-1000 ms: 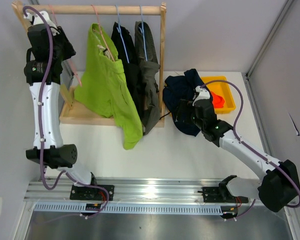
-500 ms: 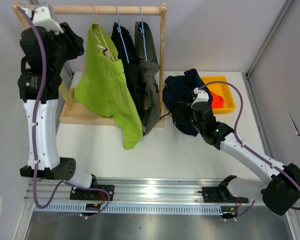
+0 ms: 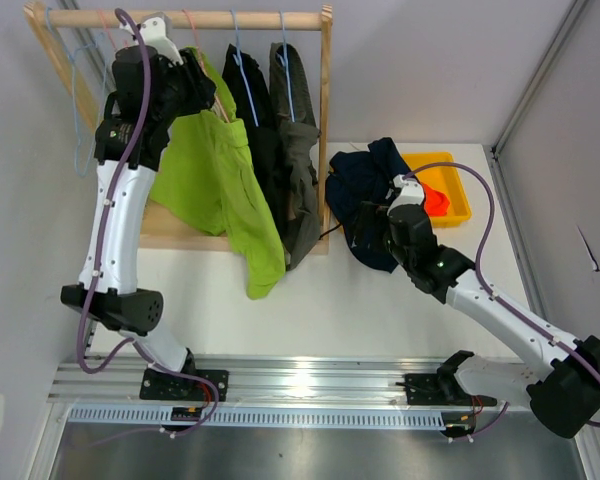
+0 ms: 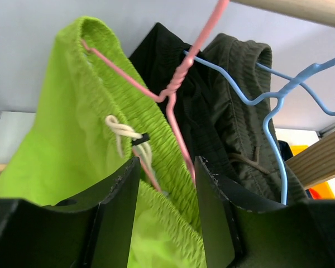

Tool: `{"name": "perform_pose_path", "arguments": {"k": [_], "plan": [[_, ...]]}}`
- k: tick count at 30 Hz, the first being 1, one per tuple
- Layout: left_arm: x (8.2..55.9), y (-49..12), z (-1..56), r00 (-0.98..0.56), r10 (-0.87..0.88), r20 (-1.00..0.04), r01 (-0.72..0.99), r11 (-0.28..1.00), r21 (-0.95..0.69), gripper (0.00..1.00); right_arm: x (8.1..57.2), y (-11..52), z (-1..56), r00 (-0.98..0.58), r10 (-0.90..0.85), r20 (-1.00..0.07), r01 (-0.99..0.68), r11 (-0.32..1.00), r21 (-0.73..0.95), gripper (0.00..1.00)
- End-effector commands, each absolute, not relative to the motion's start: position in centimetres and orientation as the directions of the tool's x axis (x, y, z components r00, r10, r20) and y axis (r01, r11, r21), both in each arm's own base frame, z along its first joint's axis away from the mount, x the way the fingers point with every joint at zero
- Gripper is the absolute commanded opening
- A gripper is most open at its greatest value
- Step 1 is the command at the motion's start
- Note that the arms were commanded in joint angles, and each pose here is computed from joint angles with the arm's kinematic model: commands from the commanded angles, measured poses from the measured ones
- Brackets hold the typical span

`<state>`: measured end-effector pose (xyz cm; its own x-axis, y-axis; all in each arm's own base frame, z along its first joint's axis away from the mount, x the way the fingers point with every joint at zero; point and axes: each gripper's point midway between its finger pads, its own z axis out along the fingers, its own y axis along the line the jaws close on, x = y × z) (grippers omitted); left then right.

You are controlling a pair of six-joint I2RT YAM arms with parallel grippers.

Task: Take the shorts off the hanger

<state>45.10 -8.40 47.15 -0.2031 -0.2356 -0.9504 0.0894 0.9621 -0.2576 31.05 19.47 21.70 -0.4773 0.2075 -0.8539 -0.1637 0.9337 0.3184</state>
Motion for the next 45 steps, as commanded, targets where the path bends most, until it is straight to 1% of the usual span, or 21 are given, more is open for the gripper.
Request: {"name": "perform_pose_path", "arguments": {"k": [1,6,8,9,10,11,16,19,20,23,24,26,27,29,30,32,33,35,38,39,45], "plan": [[46.1,-10.5,48.7,-0.156,-0.263,-0.952,0.149,0.947,-0.286,0.49,31.4,19.1,22.8,-0.442,0.228,-0.868,-0.149,0.935,0.322,0.99],[47.8,-11.0,47.4,-0.177,-0.26,-0.949,0.13,0.95,-0.284,0.49,31.5,19.0,22.6,-0.441,0.223,-0.869,-0.146,0.938,0.315,0.99],[48.6,-11.3,46.7,-0.189,-0.261,-0.947,0.121,0.951,-0.286,0.35,31.6,18.8,22.5,-0.442,0.222,-0.869,-0.141,0.94,0.312,0.99],[48.7,-11.1,46.7,-0.189,-0.266,-0.945,0.103,0.952,-0.289,0.26,31.6,18.8,22.4,-0.443,0.22,-0.869,-0.141,0.94,0.31,0.99],[49.0,-11.1,46.5,-0.193,-0.269,-0.944,0.093,0.952,-0.291,0.08,31.6,18.7,22.4,-0.444,0.221,-0.868,-0.139,0.94,0.31,0.99],[48.9,-11.0,46.7,-0.187,-0.273,-0.944,0.085,0.952,-0.293,0.01,31.7,18.6,22.4,-0.443,0.223,-0.868,-0.135,0.941,0.31,0.99],[47.7,-10.2,48.3,-0.157,-0.272,-0.949,0.06,0.957,-0.284,0.0,31.6,18.6,23.0,-0.433,0.22,-0.874,-0.145,0.94,0.309,0.99],[45.8,-9.8,51.0,-0.115,-0.271,-0.956,0.071,0.957,-0.28,0.0,31.3,19.3,25.4,-0.393,0.187,-0.9,-0.17,0.947,0.271,0.99],[45.2,-9.6,52.0,-0.097,-0.273,-0.957,0.077,0.957,-0.28,0.0,31.4,19.8,28.0,-0.353,0.179,-0.918,-0.196,0.946,0.259,0.99],[43.0,-9.1,54.4,-0.048,-0.273,-0.961,0.095,0.956,-0.276,0.0,30.0,22.3,31.9,-0.292,0.123,-0.949,-0.262,0.944,0.202,0.99],[42.5,-9.0,54.9,-0.038,-0.271,-0.962,0.099,0.957,-0.273,0.0,29.5,23.1,35.5,-0.233,0.124,-0.965,-0.298,0.935,0.192,0.99],[40.8,-8.6,56.2,-0.009,-0.273,-0.962,0.11,0.956,-0.272,0.0,27.7,26.1,38.0,-0.193,0.097,-0.976,-0.37,0.915,0.164,0.99],[40.4,-8.5,56.5,-0.004,-0.274,-0.962,0.112,0.956,-0.273,0.0,27.0,26.8,41.3,-0.142,0.114,-0.983,-0.399,0.902,0.162,0.99],[39.0,-8.2,57.3,0.012,-0.278,-0.961,0.116,0.954,-0.275,0.0,24.7,31.1,42.6,-0.132,0.091,-0.987,-0.505,0.851,0.146,0.99],[38.8,-8.1,57.1,0.007,-0.277,-0.961,0.115,0.955,-0.274,0.0,23.6,32.4,45.5,-0.098,0.118,-0.988,-0.563,0.812,0.153,0.99],[38.4,-8.0,56.9,0.004,-0.276,-0.961,0.114,0.955,-0.274,0.0,21.0,37.1,45.6,-0.092,0.084,-0.992,-0.651,0.749,0.124,0.99],[38.1,-8.0,57.0,0.006,-0.275,-0.961,0.118,0.955,-0.272,0.0,20.1,38.3,47.7,-0.057,0.108,-0.992,-0.68,0.723,0.118,0.99],[38.1,-8.0,56.5,-0.006,-0.271,-0.963,0.116,0.956,-0.27,0.0,18.6,42.7,46.2,-0.059,0.06,-0.997,-0.724,0.685,0.083,0.99],[37.7,-8.2,56.5,-0.015,-0.269,-0.963,0.126,0.955,-0.269,0.0,17.8,46.1,46.8,-0.062,0.062,-0.996,-0.759,0.646,0.087,0.99],[37.5,-8.2,56.4,-0.019,-0.268,-0.963,0.13,0.955,-0.268,0.0,17.9,48.1,44.9,-0.072,0.022,-0.997,-0.764,0.642,0.069,0.99],[36.1,-7.6,56.4,-0.015,-0.251,-0.968,0.124,0.96,-0.251,0.0,18.6,52.5,43.3,-0.073,0.026,-0.997,-0.776,0.626,0.073,0.99]]}}
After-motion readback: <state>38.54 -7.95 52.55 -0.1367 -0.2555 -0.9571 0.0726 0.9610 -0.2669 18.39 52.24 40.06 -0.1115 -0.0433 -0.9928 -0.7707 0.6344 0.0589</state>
